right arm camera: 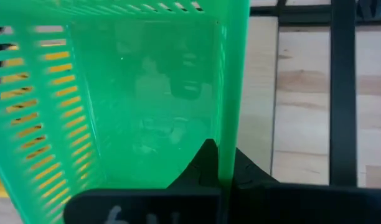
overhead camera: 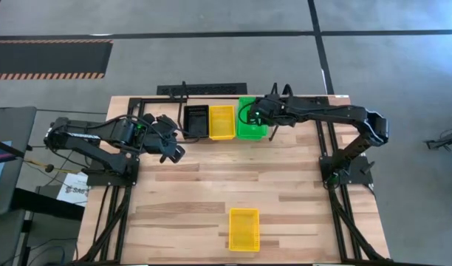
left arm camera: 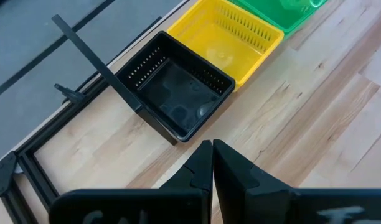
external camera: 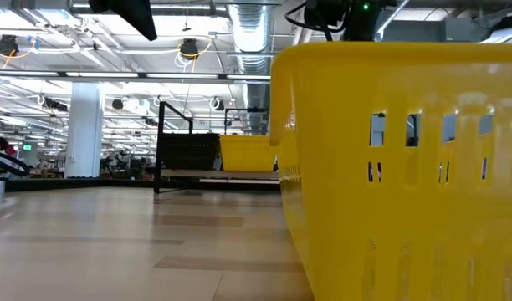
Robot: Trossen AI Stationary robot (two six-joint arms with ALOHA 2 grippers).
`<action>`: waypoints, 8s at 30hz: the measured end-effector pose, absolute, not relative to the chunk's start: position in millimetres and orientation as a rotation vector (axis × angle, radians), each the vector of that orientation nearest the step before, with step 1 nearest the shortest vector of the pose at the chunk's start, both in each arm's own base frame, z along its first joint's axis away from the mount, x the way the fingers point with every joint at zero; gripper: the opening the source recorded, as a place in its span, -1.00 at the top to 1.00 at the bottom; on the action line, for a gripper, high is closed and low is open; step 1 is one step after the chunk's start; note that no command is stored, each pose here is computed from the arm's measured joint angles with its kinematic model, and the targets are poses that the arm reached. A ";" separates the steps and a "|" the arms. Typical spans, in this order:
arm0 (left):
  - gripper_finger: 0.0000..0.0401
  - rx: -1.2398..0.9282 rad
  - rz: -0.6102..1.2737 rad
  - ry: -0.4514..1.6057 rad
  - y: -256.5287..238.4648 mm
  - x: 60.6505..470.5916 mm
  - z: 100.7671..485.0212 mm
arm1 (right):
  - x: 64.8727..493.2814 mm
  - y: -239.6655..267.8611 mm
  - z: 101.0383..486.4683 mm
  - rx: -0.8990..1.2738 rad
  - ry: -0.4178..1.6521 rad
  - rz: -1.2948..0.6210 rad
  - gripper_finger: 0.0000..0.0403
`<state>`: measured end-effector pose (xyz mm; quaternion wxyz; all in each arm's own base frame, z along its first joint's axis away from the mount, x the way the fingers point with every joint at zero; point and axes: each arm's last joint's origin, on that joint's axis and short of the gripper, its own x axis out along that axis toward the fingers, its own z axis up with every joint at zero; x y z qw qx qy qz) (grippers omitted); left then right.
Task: Stack baskets on shelf by color
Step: Stack the green bin on top of the stacked green bins on the shelf
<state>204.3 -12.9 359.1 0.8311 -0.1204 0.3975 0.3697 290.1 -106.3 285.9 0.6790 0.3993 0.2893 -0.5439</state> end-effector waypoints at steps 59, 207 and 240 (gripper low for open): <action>1.00 -0.283 0.797 0.832 -12.9 204.4 359.1 | 280.2 -130.9 271.8 0.961 0.844 -0.985 0.99; 1.00 -0.376 0.874 0.765 -11.4 204.2 359.5 | 293.5 -148.3 291.1 0.747 1.212 -0.865 1.00; 1.00 -0.373 0.871 0.769 -11.4 204.1 359.4 | 301.4 -145.5 309.6 0.694 1.126 -0.877 0.64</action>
